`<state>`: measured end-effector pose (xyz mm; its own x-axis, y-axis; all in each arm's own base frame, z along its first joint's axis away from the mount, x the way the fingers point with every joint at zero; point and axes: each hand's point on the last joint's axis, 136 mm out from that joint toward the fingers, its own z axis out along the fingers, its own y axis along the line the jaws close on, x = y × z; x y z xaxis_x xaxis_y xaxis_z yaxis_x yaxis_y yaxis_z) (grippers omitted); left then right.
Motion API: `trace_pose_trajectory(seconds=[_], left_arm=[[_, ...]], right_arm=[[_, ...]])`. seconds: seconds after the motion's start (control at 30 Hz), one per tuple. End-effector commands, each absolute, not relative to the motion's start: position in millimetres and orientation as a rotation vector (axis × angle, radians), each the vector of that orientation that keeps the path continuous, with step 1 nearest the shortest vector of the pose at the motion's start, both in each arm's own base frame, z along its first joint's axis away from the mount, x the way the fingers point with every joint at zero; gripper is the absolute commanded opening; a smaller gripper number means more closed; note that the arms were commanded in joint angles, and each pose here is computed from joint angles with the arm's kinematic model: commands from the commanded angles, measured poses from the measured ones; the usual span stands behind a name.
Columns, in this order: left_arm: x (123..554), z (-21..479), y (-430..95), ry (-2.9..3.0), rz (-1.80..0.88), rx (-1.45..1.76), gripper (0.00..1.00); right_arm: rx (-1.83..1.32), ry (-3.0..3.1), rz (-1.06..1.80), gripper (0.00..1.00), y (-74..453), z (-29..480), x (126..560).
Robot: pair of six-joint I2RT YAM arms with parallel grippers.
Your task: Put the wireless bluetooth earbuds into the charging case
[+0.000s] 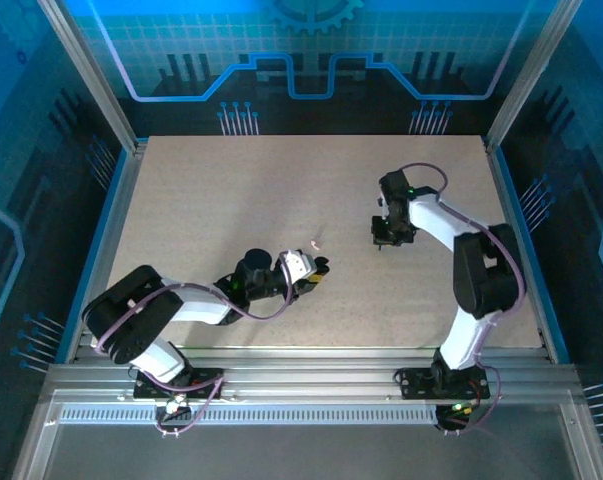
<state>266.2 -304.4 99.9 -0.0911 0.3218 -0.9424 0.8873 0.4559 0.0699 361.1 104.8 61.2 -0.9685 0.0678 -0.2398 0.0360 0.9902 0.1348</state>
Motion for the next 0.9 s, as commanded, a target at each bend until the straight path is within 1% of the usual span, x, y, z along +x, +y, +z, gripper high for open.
trace_pose_trajectory(seconds=[0.0,0.4,0.47,0.5,0.67,0.87], left_arm=[[277.2,124.4,-317.5,1.549,-0.708,1.03,0.13],[297.7,136.5,-337.7,1.448,-0.726,0.979,0.13],[299.8,137.3,-341.1,1.436,-0.73,0.969,0.13],[300.6,138.7,-342.2,1.427,-0.73,0.964,0.13],[305.0,144.6,-346.5,1.395,-0.731,0.939,0.14],[305.8,150.3,-350.2,1.369,-0.735,0.932,0.14]], right_arm=[[0.085,2.765,0.274,0.17,114.4,90.0,360.6],[0.021,2.441,0.525,0.18,135.1,160.8,330.5],[0.011,2.36,0.565,0.17,139.3,178.8,327.4],[0.004,2.354,0.577,0.18,140.3,174.2,321.3],[-0.005,2.233,0.652,0.18,148.0,189.8,309.6],[0.005,2.149,0.726,0.19,160.5,195.0,302.1]])
